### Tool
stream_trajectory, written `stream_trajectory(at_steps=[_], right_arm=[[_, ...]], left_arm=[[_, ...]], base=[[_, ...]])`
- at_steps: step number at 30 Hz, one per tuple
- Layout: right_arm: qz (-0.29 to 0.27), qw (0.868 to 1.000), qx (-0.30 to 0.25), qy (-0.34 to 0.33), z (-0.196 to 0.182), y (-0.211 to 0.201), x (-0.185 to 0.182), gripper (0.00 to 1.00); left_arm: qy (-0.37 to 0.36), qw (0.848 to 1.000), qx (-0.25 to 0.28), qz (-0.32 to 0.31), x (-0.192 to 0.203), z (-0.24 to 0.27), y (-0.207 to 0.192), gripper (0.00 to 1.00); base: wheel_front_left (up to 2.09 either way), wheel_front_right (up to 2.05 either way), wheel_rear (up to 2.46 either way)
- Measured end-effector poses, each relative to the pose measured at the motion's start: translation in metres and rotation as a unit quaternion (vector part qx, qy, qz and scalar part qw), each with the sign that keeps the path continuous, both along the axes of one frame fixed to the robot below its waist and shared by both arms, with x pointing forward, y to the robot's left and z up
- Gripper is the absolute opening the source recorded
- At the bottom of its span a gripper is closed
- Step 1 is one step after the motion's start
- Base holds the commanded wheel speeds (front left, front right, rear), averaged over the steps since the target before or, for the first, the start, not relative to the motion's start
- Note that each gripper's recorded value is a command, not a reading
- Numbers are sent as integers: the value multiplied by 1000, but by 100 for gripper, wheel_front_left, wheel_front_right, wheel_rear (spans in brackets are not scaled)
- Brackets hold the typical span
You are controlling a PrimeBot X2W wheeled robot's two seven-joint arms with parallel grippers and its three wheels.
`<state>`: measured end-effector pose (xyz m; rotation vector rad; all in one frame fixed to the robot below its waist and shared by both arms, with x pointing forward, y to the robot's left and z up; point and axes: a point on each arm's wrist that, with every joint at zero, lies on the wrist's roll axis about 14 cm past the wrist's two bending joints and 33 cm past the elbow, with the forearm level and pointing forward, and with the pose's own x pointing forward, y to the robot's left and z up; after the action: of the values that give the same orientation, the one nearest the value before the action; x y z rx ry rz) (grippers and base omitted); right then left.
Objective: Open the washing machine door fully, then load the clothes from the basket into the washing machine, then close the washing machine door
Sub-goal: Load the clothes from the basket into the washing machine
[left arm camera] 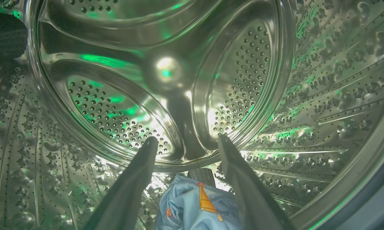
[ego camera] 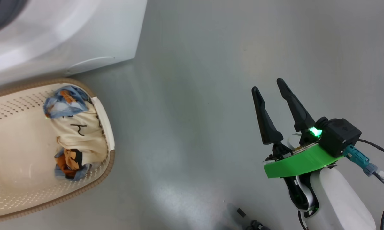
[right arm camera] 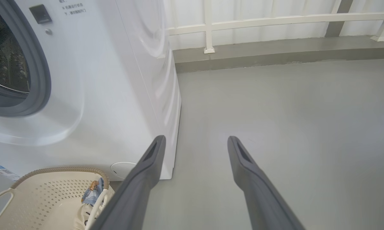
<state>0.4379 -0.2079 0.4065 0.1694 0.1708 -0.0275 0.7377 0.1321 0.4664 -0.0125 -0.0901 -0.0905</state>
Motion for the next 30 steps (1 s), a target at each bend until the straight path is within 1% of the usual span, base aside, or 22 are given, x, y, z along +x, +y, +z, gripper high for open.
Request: stream_trajectory(at_steps=[8,13,19,25,30], right_arm=[[6,1000,3,-20,14,4,4,100],[7,999,-1,-33,24,2,4,100],[9,999,-4,-49,36,-1,4,100],[20,998,-7,-67,49,2,6,100],[26,997,-10,-68,53,2,-1,100]], left_arm=[[12,1000,-1,-10,-21,-5,-1,100],[22,999,-28,-16,-41,-9,-1,100],[29,999,-25,-26,-72,-13,1,100],[35,999,-27,-17,-109,-15,12,100],[39,999,-27,-12,-136,-12,18,100]], base=[[0,0,0],[0,0,0],[0,0,0],[0,0,0],[0,0,0]])
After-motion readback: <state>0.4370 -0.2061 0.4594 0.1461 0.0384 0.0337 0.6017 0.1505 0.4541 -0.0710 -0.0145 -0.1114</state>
